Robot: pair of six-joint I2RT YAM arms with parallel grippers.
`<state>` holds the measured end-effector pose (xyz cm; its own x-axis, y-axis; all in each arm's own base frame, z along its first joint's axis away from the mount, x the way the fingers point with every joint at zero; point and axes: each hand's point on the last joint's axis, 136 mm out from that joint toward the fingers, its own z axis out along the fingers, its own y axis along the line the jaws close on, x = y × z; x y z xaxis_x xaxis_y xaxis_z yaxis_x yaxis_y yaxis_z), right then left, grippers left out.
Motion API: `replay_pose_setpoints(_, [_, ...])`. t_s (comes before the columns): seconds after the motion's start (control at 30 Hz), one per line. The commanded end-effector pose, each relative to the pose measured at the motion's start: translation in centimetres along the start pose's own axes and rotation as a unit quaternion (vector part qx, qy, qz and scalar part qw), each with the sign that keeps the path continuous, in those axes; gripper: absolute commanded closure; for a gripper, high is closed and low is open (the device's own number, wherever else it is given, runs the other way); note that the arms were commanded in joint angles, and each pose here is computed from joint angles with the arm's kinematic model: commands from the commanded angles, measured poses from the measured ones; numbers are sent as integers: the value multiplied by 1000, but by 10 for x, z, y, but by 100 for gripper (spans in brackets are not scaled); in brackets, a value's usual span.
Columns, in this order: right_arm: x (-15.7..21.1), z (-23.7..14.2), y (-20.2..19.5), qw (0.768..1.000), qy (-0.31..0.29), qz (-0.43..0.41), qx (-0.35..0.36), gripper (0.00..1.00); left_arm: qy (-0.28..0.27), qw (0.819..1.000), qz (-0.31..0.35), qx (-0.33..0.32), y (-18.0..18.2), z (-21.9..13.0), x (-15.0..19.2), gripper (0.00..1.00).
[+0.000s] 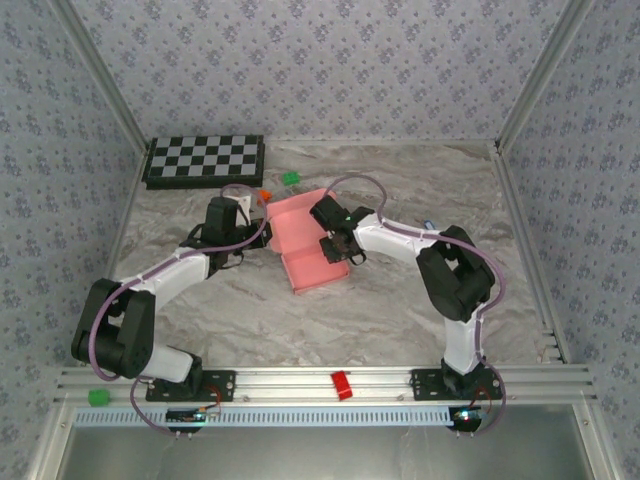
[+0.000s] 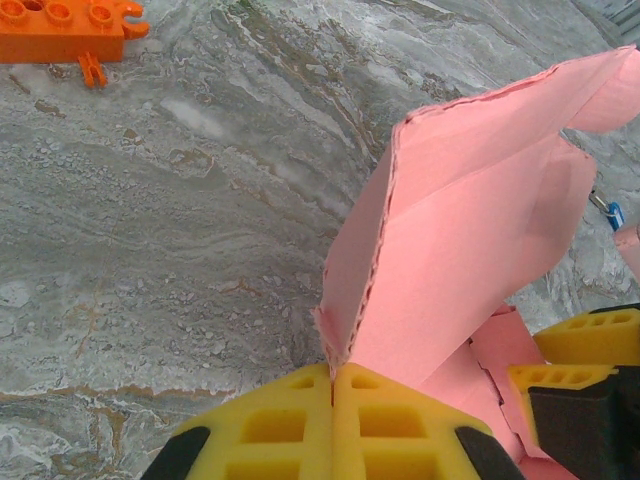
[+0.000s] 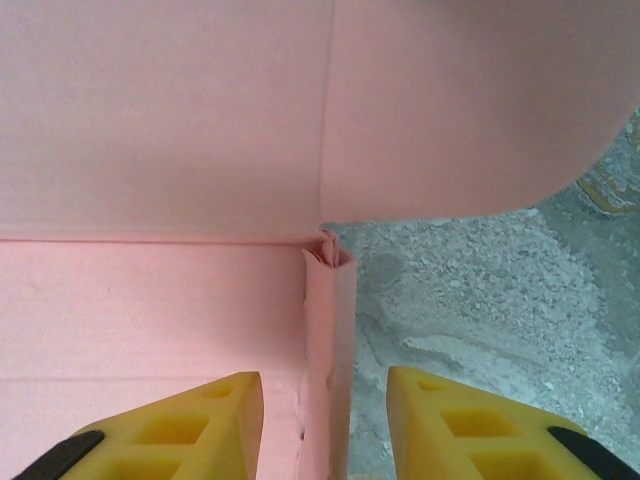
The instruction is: Fold the paper box
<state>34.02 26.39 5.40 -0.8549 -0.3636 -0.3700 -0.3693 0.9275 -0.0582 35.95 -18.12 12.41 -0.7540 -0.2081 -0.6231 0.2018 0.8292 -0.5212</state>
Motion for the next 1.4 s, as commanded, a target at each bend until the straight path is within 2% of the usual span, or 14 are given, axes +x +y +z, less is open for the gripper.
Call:
replay_pose_setpoints(0.0, [9, -15, -7, 1000, 12, 4, 10, 62, -5, 1000, 3, 17, -11, 2, -6, 100])
replay_pose_setpoints(0.43, [27, -16, -8, 999, 32, -1, 10, 67, -3, 1000, 4, 16, -11, 3, -6, 100])
replay_pose_setpoints(0.7, [36, -12, -10, 999, 51, -3, 16, 74, -3, 1000, 4, 16, -11, 3, -6, 100])
replay_pose_setpoints(1.37, [49, -3, -10, 995, 88, -14, 36, 76, -3, 1000, 4, 16, -11, 5, -6, 100])
